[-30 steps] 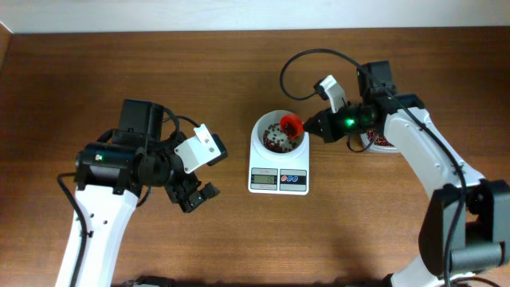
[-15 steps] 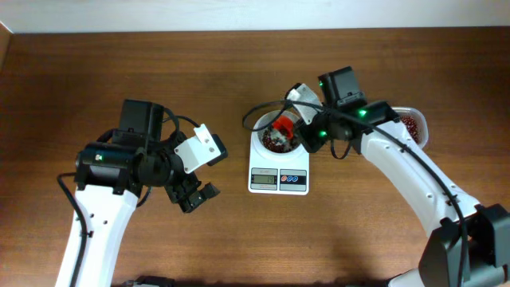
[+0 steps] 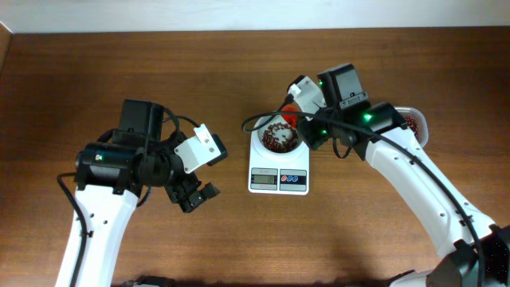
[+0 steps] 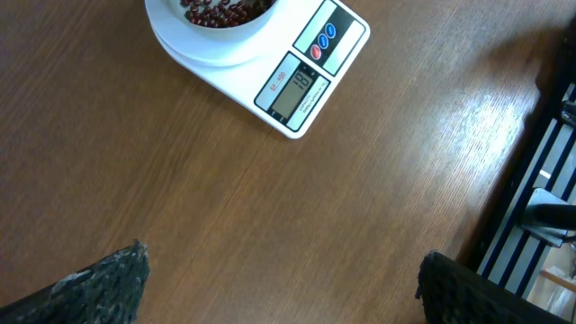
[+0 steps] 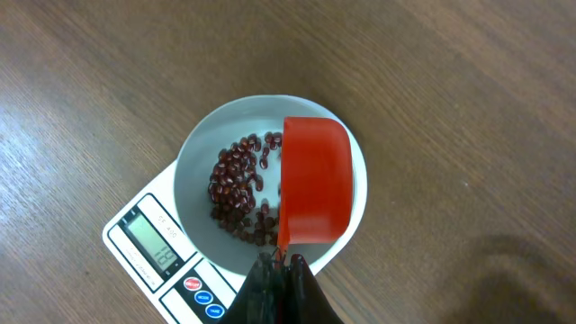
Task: Scoop and weigh 50g on scale
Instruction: 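Tilt the scoop to pour beans into the white bowl, then return the empty scoop with right gripper to the bean tub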
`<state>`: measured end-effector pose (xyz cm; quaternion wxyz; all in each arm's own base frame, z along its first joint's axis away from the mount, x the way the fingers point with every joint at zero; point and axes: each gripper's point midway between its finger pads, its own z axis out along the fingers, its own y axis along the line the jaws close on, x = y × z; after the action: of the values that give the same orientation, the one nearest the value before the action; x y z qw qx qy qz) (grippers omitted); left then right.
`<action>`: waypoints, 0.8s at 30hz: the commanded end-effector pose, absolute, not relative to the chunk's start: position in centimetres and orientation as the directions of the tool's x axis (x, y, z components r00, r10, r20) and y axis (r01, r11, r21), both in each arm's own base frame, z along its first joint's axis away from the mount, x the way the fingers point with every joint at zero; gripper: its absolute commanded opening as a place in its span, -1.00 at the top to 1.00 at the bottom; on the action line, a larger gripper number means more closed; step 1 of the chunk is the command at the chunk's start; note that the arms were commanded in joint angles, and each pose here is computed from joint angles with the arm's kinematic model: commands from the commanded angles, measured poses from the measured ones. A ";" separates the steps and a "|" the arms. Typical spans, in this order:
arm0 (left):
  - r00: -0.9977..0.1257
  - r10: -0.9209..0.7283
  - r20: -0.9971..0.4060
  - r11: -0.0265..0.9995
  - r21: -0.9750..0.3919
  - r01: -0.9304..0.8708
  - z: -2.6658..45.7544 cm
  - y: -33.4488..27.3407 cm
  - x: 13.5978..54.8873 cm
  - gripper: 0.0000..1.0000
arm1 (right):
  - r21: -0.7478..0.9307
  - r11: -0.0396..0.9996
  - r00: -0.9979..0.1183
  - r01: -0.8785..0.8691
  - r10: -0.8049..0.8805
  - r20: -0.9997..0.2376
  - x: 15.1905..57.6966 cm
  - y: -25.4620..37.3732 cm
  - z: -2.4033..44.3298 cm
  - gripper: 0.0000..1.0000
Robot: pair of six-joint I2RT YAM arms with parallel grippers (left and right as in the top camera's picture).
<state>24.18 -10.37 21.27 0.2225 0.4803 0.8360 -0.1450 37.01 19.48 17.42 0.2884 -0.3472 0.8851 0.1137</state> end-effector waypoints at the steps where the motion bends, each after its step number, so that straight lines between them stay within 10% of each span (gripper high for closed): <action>1: -0.424 0.741 -0.520 0.486 -0.021 0.874 21.4 -10.5 24.1 -0.98 | -0.037 0.780 -0.609 -0.624 -0.516 -0.603 37.6 18.6 18.9 0.92; 15: -0.424 0.741 -0.520 0.486 -0.021 0.874 21.4 -10.5 24.1 -0.98 | -0.024 0.909 -0.635 -0.415 -0.308 -0.708 37.3 12.6 25.3 0.92; 24: -0.424 0.741 -0.520 0.486 -0.021 0.874 21.4 -10.5 24.1 -0.98 | -0.137 0.990 -0.921 0.008 -0.046 -0.387 36.0 -4.4 16.7 0.92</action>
<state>24.18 -10.37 21.27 0.2226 0.4803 0.8359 -0.1449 35.96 -3.20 19.11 0.2362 -0.0290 0.9689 -0.0679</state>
